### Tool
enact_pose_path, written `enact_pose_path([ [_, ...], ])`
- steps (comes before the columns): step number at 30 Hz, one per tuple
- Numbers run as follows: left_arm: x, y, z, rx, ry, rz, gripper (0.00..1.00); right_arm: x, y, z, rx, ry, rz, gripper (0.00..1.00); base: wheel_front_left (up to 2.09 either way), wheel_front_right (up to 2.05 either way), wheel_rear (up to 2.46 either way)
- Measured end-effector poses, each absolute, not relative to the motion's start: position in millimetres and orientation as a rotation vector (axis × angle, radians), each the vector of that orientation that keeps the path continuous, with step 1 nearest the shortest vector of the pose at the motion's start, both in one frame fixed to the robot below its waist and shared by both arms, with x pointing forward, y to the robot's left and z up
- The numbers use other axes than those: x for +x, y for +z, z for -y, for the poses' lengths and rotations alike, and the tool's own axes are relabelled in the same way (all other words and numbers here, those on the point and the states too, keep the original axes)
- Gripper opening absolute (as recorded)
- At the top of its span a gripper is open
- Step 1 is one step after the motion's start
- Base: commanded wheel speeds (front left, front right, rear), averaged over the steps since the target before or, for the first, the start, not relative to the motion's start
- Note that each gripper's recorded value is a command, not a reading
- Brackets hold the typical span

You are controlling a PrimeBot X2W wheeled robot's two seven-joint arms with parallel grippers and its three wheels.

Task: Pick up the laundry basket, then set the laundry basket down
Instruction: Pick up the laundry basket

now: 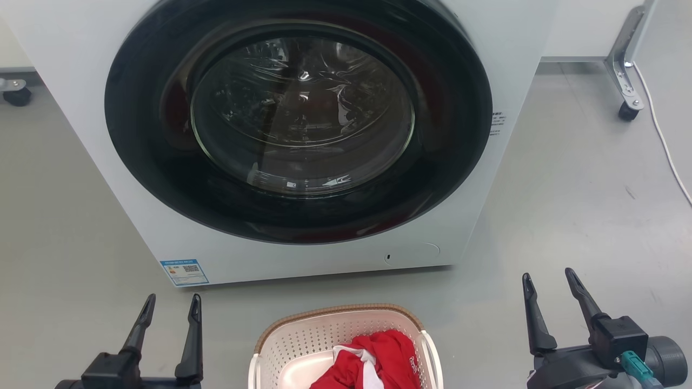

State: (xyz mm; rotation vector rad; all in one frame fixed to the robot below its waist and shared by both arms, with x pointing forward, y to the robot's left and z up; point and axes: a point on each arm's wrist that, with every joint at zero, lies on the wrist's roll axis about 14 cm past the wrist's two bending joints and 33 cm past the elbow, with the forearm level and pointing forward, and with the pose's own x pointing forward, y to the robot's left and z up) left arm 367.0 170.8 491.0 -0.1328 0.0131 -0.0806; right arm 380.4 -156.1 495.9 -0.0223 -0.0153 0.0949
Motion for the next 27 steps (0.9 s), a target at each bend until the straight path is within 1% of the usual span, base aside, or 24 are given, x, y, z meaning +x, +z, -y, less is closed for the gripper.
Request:
enact_pose_path([
  [27,370.1,487.9,-172.1,-0.135,-0.065,-0.048,1.0,382.7,491.3,154.4,-0.01,0.097,-0.023,1.0,0.0,0.0,0.0],
])
